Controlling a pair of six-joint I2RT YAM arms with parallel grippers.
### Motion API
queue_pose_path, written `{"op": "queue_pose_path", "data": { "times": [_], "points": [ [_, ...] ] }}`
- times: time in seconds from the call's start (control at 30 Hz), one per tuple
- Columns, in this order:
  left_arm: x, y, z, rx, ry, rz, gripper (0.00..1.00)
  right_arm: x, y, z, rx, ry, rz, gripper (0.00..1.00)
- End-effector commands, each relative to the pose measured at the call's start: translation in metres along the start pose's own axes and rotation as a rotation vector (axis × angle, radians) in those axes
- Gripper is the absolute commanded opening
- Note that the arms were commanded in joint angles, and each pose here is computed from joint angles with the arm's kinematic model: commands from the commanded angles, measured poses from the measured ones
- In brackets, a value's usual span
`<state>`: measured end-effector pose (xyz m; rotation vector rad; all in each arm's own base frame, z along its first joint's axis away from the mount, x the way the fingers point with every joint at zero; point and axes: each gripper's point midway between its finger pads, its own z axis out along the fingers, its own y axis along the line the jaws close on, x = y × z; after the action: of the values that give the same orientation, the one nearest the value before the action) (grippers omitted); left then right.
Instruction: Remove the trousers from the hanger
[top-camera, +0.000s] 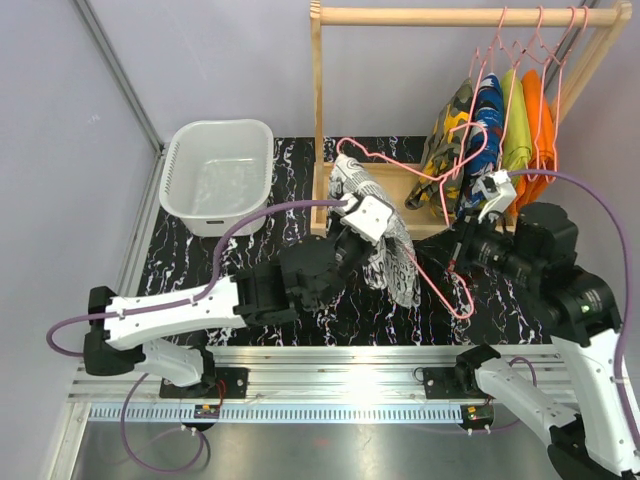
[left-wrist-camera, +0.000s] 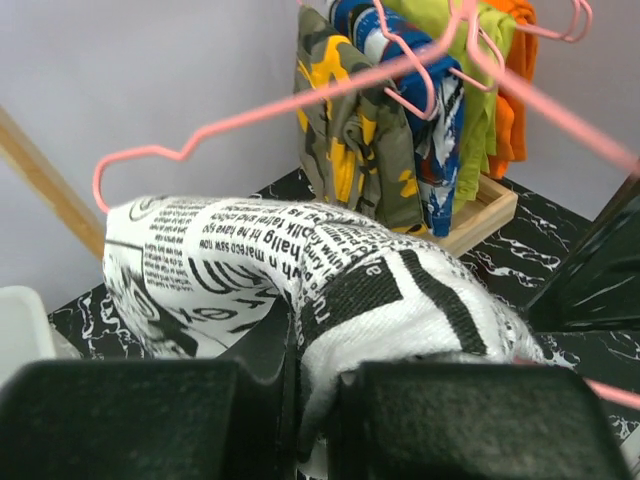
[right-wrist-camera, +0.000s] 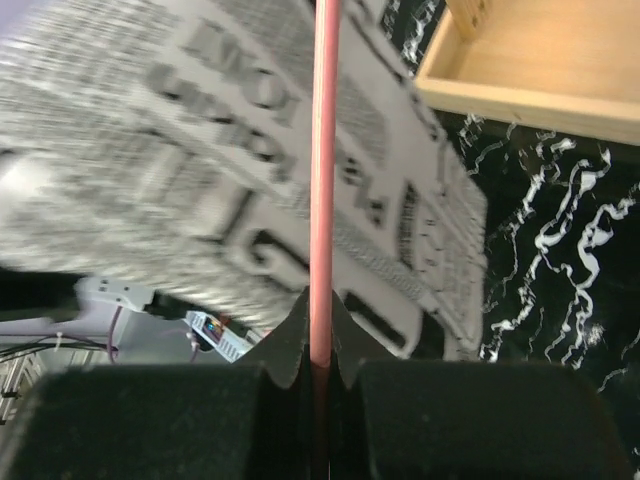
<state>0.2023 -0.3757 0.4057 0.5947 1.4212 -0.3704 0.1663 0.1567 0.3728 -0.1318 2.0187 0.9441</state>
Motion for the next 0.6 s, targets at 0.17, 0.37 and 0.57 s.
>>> {"op": "queue_pose_path", "data": {
  "times": [0.17, 0.37, 0.57],
  "points": [
    [-0.112, 0.068, -0.042, -0.081, -0.247, -0.277, 0.00, 0.020, -0.060, 0.042, 0.172, -0.008, 0.021, 0.00],
    [-0.130, 0.108, -0.063, -0.198, -0.261, -0.373, 0.00, 0.049, -0.080, 0.055, 0.185, 0.044, 0.031, 0.00],
    [-0.141, 0.149, -0.086, -0.325, -0.278, -0.411, 0.00, 0.058, -0.080, 0.056, 0.148, 0.028, 0.016, 0.00]
  ]
}}
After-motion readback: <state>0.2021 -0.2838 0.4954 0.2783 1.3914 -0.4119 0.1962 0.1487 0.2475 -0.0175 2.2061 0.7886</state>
